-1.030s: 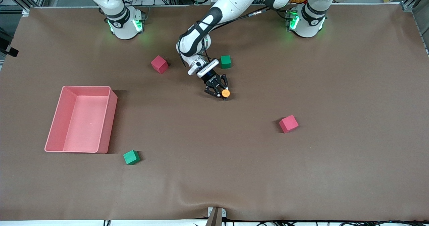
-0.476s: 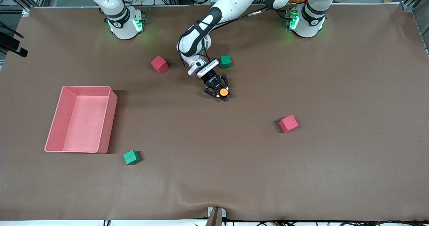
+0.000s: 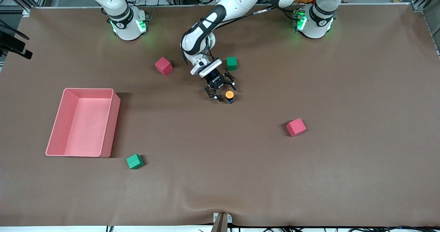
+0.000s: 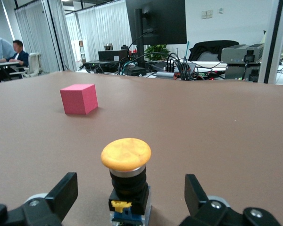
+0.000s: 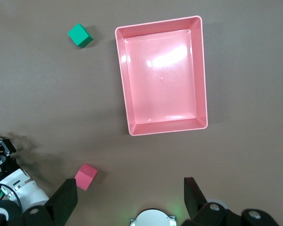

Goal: Place and upright button with both arms

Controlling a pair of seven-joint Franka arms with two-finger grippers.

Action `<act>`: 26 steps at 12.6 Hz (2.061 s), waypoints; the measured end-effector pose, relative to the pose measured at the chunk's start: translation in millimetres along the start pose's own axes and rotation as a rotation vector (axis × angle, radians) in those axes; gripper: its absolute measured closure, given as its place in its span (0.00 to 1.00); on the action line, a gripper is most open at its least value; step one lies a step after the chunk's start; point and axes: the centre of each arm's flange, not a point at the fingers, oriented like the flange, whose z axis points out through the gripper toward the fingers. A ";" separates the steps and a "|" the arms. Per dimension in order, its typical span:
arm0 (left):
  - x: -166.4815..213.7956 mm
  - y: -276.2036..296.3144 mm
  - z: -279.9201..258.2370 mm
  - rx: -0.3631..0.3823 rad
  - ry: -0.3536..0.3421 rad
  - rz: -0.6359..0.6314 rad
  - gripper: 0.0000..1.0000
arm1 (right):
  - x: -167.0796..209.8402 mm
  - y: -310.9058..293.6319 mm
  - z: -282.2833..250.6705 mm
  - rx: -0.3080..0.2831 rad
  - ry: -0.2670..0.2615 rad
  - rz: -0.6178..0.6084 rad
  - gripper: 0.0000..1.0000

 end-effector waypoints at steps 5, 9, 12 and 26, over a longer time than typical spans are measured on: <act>48.7 7.8 -32.3 0.024 -0.068 0.092 0.00 | 0.1 0.3 0.1 0.000 0.000 0.002 0.00; 145.7 20.0 -52.6 0.034 -0.189 0.201 0.00 | 0.1 0.9 0.1 0.000 0.000 0.003 0.00; 222.9 25.9 -33.3 0.043 -0.305 0.360 0.00 | 0.2 1.8 0.1 0.000 0.000 0.005 0.00; 600.3 -100.9 242.6 -0.197 -1.082 0.340 0.00 | 1.6 7.5 -0.2 0.001 0.004 0.016 0.00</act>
